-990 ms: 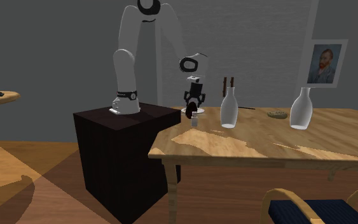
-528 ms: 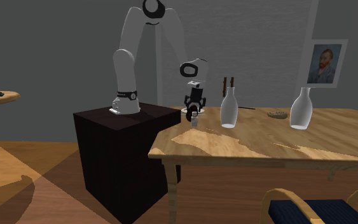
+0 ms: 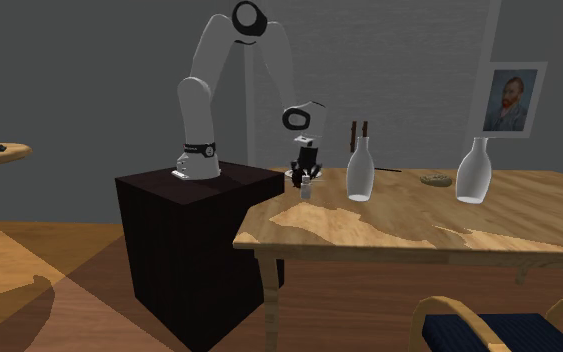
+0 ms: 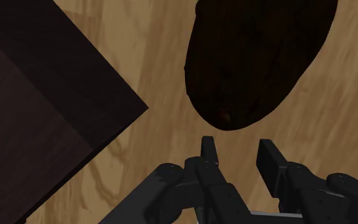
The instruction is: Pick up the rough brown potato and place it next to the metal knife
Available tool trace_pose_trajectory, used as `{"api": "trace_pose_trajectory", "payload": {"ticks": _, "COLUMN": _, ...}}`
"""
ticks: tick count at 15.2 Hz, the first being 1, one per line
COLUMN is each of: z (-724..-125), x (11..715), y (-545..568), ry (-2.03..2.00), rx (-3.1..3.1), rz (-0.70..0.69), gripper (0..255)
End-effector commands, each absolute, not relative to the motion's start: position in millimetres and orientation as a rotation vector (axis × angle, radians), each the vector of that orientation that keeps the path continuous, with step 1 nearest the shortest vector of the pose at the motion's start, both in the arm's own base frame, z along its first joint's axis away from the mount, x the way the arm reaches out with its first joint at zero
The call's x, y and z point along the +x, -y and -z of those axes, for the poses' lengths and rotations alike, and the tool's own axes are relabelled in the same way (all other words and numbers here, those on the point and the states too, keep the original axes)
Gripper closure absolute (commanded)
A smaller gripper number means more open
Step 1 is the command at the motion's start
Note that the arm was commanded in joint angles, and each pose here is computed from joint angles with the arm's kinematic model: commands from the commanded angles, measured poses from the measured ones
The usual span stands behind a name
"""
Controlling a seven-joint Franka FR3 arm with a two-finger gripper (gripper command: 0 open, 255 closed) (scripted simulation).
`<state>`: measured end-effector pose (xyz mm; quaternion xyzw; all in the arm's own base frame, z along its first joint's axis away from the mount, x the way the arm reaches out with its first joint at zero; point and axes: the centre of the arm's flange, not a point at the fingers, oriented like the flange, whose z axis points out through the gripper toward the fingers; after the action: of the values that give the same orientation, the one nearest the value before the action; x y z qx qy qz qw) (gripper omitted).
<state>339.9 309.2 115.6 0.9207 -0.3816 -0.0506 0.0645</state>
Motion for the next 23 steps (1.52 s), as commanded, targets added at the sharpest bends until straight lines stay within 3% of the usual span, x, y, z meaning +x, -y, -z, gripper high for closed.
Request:
{"api": "trace_pose_trajectory", "payload": {"ticks": 1, "z": -114, "x": 340, "y": -310, "ry": 1.151, "rx": 2.779, "rz": 0.153, "gripper": 255}}
{"api": "trace_pose_trajectory", "payload": {"ticks": 5, "z": -114, "x": 340, "y": -310, "ry": 1.151, "rx": 2.779, "rz": 0.153, "gripper": 255}}
{"api": "trace_pose_trajectory", "payload": {"ticks": 6, "z": -114, "x": 340, "y": -309, "ry": 1.151, "rx": 2.779, "rz": 0.153, "gripper": 0}}
{"api": "trace_pose_trajectory", "payload": {"ticks": 11, "z": -114, "x": 340, "y": -309, "ry": 1.151, "rx": 2.779, "rz": 0.153, "gripper": 0}}
{"api": "trace_pose_trajectory", "payload": {"ticks": 15, "z": -163, "x": 347, "y": -314, "ry": 1.151, "rx": 2.779, "rz": 0.153, "gripper": 0}}
{"api": "trace_pose_trajectory", "payload": {"ticks": 23, "z": -163, "x": 347, "y": -314, "ry": 1.151, "rx": 2.779, "rz": 0.153, "gripper": 0}}
